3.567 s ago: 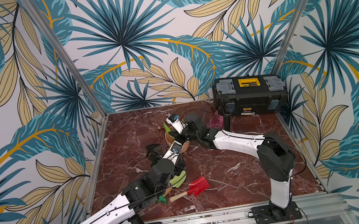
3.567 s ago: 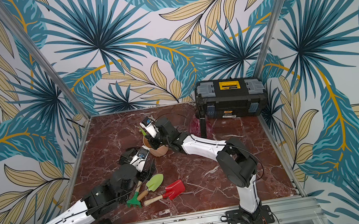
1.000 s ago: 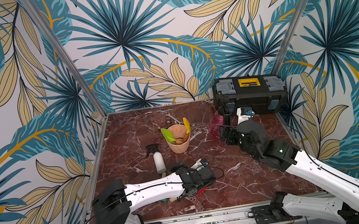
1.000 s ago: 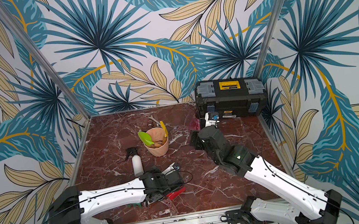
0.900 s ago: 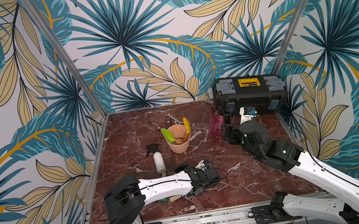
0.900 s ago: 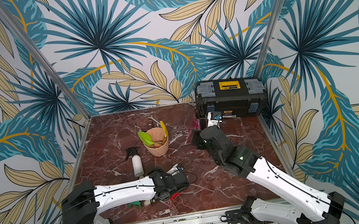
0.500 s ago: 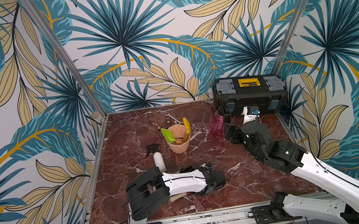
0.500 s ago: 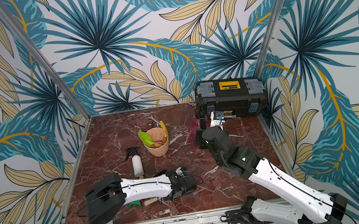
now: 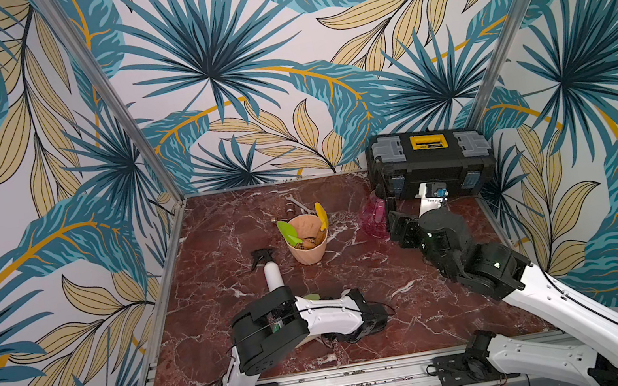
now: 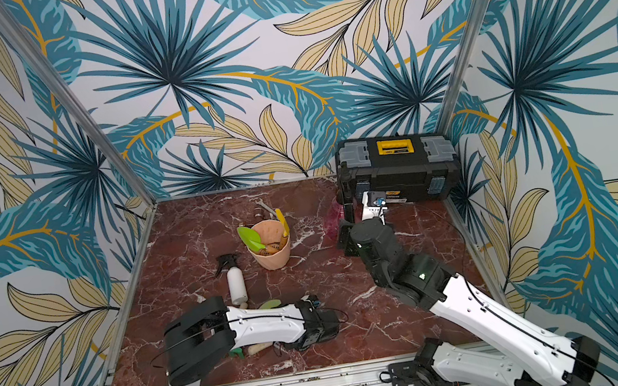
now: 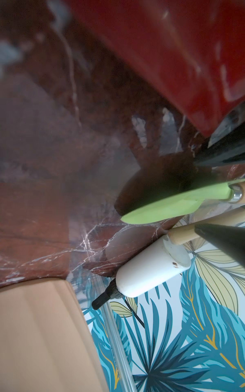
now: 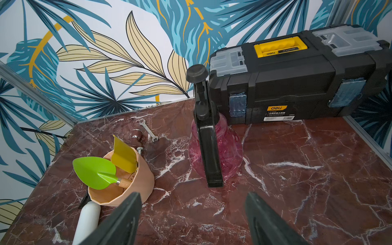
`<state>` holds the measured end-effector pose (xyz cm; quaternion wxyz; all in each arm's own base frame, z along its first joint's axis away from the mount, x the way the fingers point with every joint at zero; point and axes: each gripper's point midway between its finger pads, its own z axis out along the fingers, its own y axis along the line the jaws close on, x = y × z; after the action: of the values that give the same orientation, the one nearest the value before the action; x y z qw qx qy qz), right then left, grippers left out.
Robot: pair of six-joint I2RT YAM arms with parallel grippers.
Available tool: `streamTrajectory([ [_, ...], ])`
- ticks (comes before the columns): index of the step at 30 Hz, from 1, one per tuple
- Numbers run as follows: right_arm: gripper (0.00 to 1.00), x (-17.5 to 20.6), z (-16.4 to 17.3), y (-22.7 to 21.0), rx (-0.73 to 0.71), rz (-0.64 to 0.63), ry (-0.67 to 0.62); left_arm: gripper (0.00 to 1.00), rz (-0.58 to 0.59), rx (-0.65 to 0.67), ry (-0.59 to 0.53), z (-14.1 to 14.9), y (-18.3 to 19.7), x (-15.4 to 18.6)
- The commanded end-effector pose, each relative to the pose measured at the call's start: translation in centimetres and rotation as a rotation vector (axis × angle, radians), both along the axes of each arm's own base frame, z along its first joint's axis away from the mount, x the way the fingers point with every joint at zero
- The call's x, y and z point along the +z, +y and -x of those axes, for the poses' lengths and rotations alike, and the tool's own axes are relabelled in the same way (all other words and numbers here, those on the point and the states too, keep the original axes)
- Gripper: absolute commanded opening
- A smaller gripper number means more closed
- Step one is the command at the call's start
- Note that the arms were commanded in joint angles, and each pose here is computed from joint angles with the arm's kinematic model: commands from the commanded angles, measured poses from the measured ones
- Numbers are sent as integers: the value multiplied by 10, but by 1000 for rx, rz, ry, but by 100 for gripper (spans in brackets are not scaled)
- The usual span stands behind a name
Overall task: Organize the gardening tools
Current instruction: Pick up the gardening tool from the center of the board.
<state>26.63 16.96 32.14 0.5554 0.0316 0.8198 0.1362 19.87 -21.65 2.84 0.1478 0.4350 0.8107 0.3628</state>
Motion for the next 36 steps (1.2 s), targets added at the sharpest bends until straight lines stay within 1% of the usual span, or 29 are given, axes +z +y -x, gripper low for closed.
streamTrajectory([
  [1,80,3,1,-5,-7,-6,-24,43,3,14,36,5,-2,-12],
  [8,78,3,1,-1,5,-19,-28,30,-4,10,52,5,-3,-21],
  [14,76,6,0,1,13,-31,-40,15,-12,9,51,4,-3,-21],
  [18,76,4,-1,4,21,-31,-41,10,-20,1,41,2,-3,-17],
  [23,75,1,-2,6,24,-31,-38,8,-34,-14,22,-1,-4,-11],
  [26,75,0,-2,8,32,-36,-41,4,-28,-24,5,-4,-7,-3],
  [29,75,-2,-3,10,35,-36,-38,0,21,-42,-18,-7,-16,9],
  [36,75,-3,-3,9,32,-37,-40,0,156,-81,-70,-15,-36,43],
])
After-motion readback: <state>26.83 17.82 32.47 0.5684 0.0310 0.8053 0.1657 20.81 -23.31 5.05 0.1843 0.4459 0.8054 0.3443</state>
